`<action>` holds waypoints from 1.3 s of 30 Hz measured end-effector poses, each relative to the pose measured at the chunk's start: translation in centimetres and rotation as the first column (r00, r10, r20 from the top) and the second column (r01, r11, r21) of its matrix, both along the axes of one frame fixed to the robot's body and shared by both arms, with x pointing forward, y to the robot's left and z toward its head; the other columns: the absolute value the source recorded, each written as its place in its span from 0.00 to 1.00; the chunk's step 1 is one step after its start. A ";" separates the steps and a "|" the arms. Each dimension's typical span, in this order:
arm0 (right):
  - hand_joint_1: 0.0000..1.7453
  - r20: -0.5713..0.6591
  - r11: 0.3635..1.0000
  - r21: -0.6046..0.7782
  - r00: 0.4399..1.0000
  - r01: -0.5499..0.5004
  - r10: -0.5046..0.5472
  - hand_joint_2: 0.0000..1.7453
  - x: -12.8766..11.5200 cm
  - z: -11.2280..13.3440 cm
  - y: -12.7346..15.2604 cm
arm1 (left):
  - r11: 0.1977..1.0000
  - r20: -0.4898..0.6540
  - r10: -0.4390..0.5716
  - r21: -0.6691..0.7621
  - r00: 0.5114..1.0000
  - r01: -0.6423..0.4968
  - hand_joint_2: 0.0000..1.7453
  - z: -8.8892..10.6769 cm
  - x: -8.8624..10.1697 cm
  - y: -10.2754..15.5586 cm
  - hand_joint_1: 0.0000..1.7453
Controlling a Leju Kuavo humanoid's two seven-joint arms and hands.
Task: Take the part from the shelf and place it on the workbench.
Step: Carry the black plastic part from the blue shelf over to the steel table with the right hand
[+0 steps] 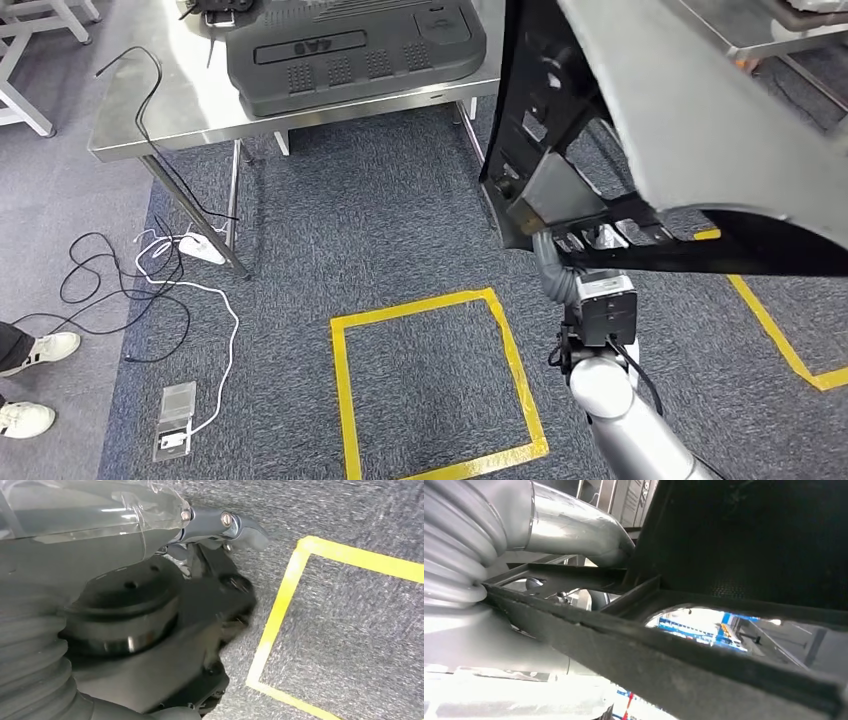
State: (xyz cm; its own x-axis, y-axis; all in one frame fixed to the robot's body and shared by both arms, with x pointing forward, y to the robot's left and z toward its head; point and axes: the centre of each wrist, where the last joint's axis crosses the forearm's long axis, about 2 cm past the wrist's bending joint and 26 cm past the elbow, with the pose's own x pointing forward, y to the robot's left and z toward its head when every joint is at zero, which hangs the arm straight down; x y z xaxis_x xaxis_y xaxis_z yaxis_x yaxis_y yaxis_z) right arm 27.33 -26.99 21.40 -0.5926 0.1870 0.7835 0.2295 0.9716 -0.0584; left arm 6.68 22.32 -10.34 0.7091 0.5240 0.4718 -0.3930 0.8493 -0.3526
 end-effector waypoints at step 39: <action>1.00 -0.015 1.000 -0.013 1.000 -0.002 0.002 1.00 -0.1 -0.1 0.2 | 1.000 -0.002 -0.005 0.014 1.000 0.005 1.00 0.0 -0.1 0.2 0.00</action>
State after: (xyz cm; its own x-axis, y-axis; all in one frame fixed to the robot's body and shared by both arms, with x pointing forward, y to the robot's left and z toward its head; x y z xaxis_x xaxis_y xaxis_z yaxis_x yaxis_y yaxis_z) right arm 27.21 -26.82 21.28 -0.5812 0.1957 0.7899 0.2263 0.9712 -0.0741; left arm 6.62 22.47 -10.38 0.7124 0.5142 0.4776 -0.3894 0.8558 -0.3405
